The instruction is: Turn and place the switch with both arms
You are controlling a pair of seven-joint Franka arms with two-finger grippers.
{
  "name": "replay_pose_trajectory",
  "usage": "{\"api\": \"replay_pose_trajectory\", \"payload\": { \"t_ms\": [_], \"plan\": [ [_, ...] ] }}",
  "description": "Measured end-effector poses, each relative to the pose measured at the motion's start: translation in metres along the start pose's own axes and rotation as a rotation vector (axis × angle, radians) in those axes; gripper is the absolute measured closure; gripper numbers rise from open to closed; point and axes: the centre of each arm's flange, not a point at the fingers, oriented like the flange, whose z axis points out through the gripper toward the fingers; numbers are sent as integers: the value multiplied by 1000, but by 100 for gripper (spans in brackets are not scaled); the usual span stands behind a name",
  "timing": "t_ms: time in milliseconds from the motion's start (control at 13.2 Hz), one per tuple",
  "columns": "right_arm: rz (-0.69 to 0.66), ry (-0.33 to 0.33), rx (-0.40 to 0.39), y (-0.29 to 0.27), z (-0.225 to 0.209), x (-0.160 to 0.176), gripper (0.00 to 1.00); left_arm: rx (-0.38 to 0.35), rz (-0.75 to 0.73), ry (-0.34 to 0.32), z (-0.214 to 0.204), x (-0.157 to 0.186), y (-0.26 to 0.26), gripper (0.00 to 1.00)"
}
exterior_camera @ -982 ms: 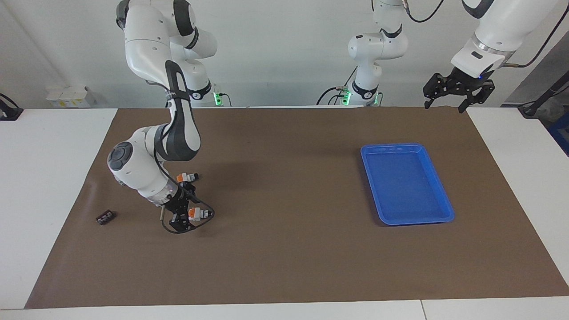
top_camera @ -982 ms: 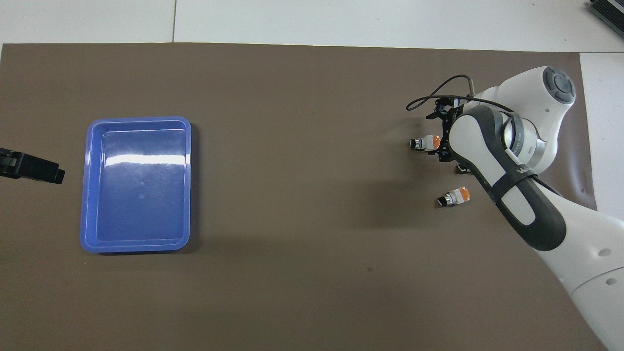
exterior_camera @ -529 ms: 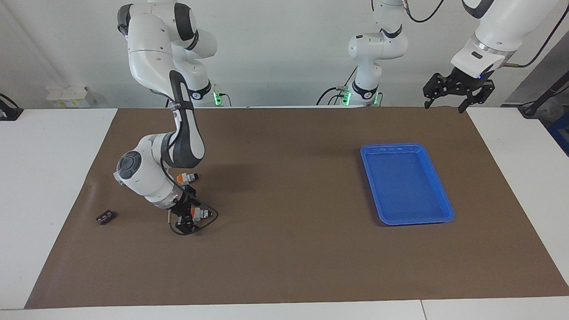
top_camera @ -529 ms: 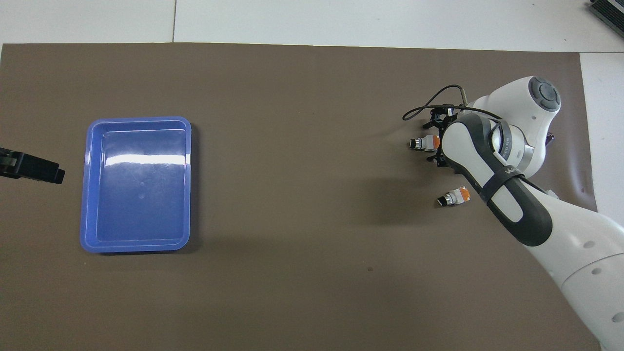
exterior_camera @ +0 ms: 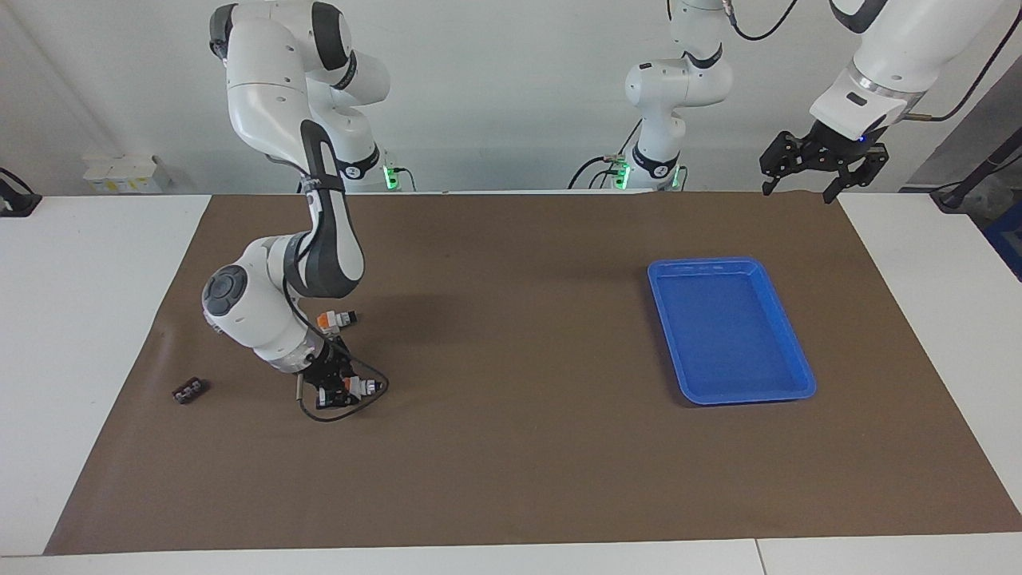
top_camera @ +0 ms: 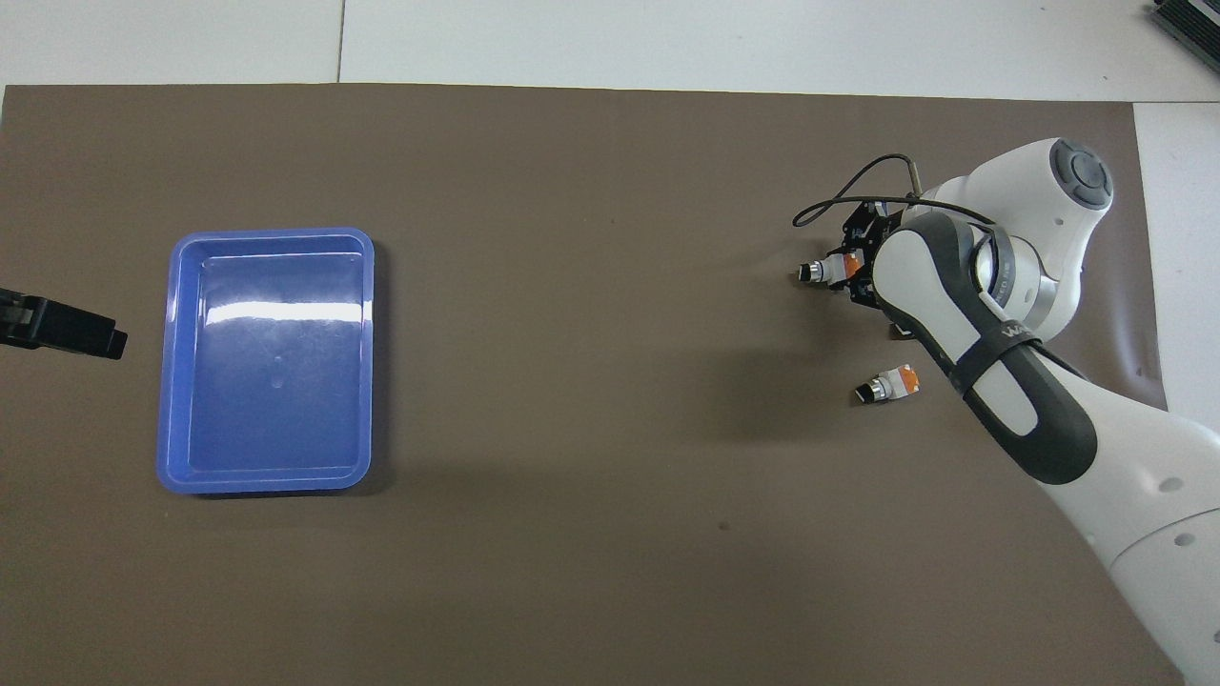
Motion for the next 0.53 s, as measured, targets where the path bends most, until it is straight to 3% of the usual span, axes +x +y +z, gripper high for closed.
{"api": "replay_pose_trajectory", "payload": {
  "t_ms": [302, 529],
  "plan": [
    [-7, -130, 75, -11, -46, -54, 59, 0, 0, 0, 0, 0, 0, 0],
    [-28, -293, 117, -2, -94, -120, 59, 2, 18, 1, 3, 2, 8, 0]
  ]
}}
